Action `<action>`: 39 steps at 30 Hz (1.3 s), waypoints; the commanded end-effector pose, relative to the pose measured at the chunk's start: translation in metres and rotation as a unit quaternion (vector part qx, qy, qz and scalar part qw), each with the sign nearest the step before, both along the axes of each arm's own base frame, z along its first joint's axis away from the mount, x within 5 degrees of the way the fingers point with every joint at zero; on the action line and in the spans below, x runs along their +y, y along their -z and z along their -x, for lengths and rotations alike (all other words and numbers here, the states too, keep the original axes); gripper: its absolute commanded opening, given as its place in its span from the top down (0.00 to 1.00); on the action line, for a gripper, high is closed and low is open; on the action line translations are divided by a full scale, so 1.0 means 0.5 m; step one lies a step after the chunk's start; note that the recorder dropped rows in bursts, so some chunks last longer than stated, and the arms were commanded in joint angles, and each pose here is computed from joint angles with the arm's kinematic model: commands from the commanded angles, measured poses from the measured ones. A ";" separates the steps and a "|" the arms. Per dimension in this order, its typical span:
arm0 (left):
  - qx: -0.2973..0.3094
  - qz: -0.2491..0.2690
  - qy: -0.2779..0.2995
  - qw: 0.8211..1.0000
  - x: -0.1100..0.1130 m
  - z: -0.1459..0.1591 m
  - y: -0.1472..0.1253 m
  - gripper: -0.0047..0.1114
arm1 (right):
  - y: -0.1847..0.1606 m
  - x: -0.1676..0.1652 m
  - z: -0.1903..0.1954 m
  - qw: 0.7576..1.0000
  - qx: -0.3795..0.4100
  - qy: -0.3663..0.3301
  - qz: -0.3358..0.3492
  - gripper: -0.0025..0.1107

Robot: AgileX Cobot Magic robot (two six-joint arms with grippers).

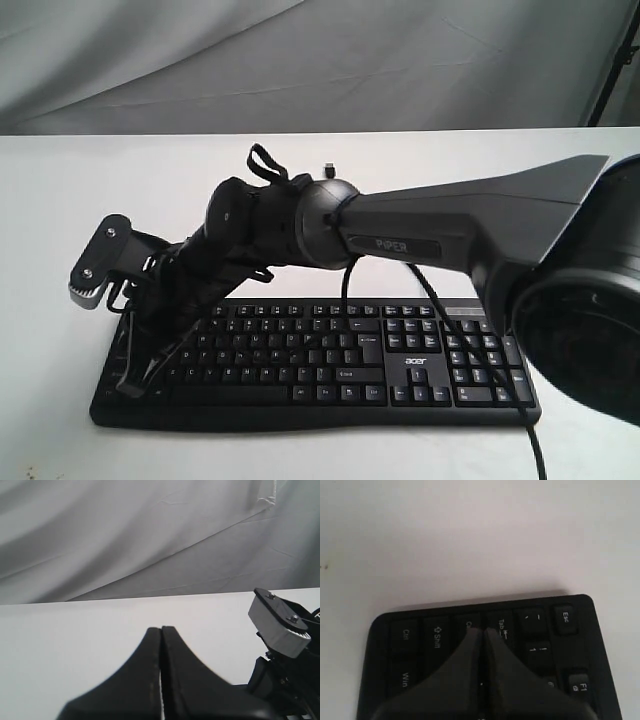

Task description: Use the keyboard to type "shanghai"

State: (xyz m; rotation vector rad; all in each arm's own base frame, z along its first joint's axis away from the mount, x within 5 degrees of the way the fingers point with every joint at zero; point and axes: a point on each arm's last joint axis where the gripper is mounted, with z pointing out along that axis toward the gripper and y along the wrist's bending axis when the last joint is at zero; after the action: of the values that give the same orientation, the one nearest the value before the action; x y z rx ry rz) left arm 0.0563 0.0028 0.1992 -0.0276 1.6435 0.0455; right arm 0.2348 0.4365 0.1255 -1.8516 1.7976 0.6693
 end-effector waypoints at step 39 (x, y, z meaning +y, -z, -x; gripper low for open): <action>-0.003 0.001 0.003 1.000 -0.001 0.000 0.000 0.96 | -0.056 -0.181 0.018 0.994 -0.020 0.091 0.054 0.98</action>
State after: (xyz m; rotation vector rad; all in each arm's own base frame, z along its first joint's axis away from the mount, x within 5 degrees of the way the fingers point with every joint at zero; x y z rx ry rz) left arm 0.0563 0.0028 0.1992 -0.0276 1.6435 0.0455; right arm 0.2271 0.3665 0.1536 -1.8319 1.9427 0.4873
